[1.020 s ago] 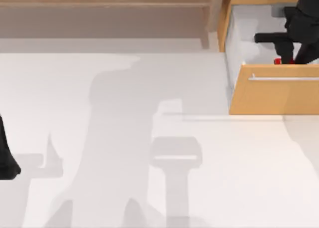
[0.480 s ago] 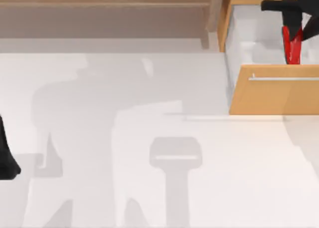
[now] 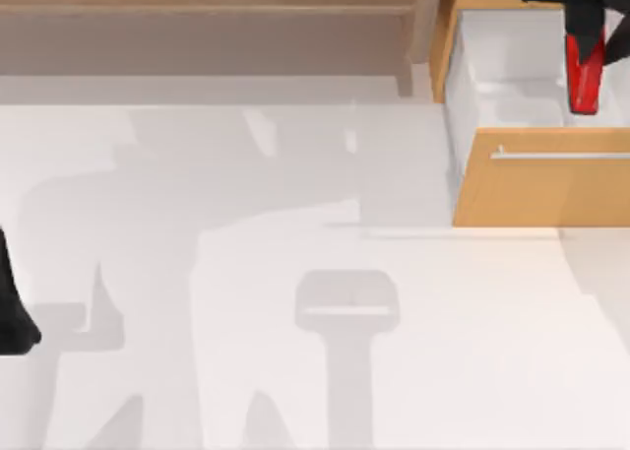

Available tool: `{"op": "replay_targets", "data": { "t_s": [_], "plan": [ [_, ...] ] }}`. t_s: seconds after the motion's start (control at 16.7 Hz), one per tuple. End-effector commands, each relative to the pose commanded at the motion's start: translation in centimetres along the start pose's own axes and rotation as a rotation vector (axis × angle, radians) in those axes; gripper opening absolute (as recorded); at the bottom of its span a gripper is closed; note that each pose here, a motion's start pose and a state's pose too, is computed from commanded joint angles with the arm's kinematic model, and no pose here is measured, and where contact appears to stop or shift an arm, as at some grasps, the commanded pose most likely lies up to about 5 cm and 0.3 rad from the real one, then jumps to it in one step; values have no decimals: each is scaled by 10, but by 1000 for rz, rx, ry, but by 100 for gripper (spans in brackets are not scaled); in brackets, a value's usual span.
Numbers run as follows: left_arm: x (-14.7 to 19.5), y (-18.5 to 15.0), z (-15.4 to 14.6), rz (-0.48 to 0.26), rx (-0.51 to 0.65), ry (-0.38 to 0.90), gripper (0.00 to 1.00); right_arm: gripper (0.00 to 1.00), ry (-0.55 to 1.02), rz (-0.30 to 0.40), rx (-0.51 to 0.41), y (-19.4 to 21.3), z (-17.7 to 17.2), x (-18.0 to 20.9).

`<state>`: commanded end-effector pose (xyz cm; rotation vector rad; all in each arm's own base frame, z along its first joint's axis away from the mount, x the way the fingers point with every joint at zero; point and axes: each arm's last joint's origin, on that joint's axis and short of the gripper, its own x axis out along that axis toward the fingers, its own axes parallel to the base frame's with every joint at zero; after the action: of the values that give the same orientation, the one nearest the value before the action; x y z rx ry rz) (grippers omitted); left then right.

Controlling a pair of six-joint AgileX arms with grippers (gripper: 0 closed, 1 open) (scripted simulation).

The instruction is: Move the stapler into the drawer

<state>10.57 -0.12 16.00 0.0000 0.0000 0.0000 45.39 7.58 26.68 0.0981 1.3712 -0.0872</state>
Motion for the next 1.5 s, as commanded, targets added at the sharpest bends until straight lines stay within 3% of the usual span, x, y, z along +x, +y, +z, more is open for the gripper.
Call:
{"op": "replay_targets", "data": {
  "t_s": [0.36,0.66,1.44,1.5],
  "plan": [
    [0,0,0,0,0,0,100,0,177,-14,-106,-3,4,90],
    [0,0,0,0,0,0,100,0,202,-14,-114,-4,2,98],
    [0,0,0,0,0,0,100,98,202,-14,-114,-4,2,98],
    [0,0,0,0,0,0,100,100,202,-14,-114,-4,2,98]
  ]
}}
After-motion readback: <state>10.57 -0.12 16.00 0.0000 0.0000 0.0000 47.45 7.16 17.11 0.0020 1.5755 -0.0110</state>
